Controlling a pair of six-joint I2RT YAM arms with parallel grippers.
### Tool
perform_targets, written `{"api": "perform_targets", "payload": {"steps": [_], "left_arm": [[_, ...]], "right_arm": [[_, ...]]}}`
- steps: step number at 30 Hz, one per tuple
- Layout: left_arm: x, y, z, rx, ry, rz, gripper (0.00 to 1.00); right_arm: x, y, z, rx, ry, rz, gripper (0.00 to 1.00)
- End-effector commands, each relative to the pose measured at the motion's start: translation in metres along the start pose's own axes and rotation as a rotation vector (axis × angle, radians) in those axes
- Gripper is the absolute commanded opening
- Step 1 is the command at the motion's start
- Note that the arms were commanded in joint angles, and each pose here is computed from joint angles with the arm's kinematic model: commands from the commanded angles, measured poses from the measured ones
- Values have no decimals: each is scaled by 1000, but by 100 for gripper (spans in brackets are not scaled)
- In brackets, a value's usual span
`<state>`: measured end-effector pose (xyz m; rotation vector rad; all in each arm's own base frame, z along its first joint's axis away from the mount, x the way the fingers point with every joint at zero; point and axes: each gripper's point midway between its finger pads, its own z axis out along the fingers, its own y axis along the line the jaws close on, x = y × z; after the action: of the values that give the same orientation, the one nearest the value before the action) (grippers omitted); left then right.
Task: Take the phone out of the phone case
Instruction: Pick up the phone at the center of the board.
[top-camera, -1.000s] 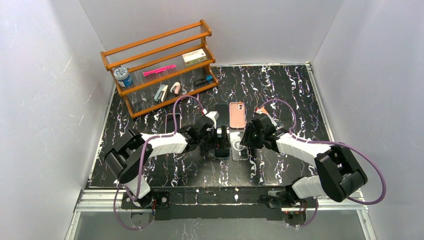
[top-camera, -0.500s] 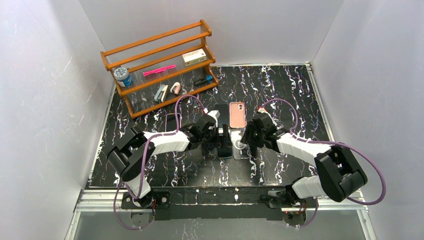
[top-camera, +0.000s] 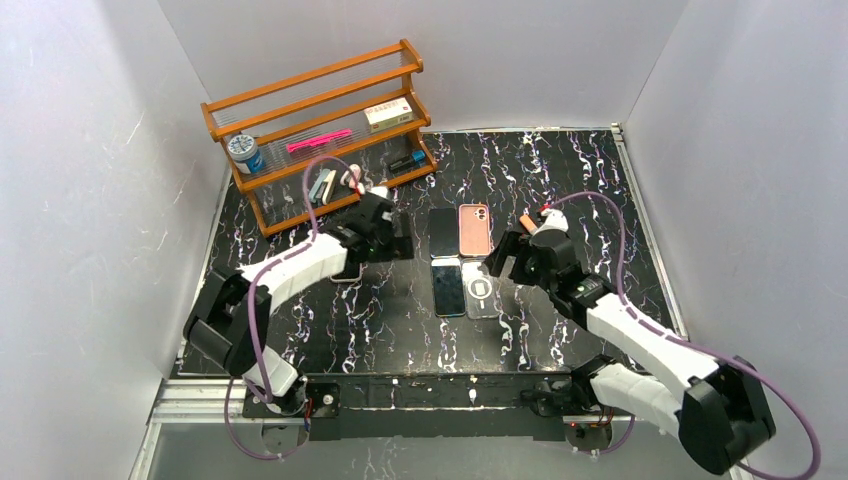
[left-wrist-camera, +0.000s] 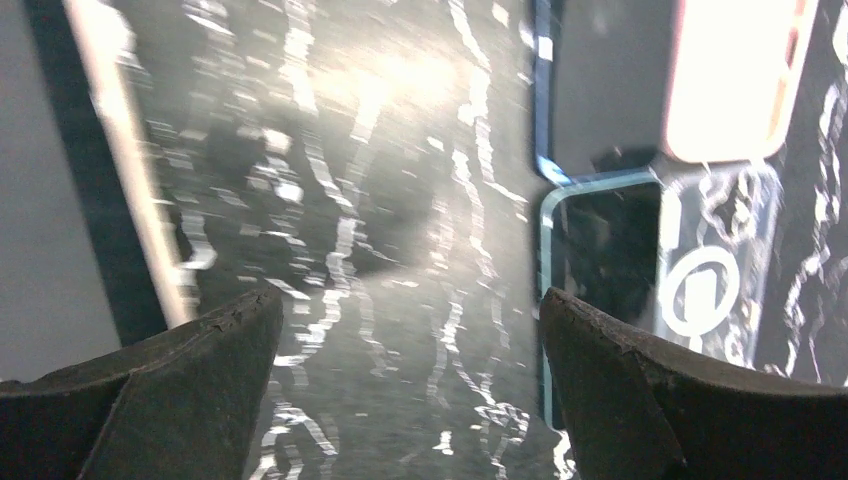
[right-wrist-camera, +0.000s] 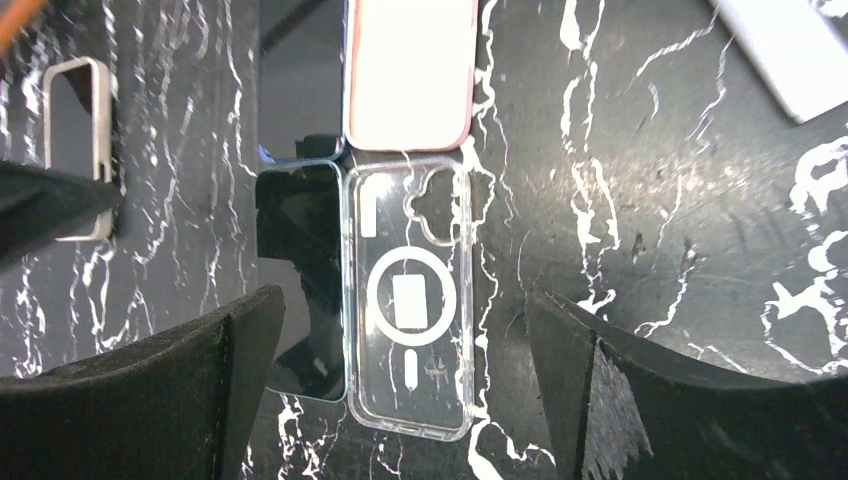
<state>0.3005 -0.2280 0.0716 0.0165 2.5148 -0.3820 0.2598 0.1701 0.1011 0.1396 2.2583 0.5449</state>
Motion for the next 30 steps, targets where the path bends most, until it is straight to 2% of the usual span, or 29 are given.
{"api": "perform_targets", "payload": {"steps": [1, 8, 13, 18, 30], "left_arm": [[-36, 64, -25, -188, -12, 17, 98], [-57, 122, -18, -297, 68, -19, 98], [-60, 148, -3, -349, 109, -45, 98], [-53, 152, 14, -346, 173, -27, 98], [-6, 153, 32, -289, 330, -3, 98]], "right_arm": [[-28, -9, -14, 24, -164, -15, 99], [-40, -10, -34, -27, -293, 13, 99], [-34, -8, -33, -45, -270, -17, 99], [-32, -7, -31, -48, -256, -27, 99], [-27, 1, -25, -81, -205, -76, 99]]}}
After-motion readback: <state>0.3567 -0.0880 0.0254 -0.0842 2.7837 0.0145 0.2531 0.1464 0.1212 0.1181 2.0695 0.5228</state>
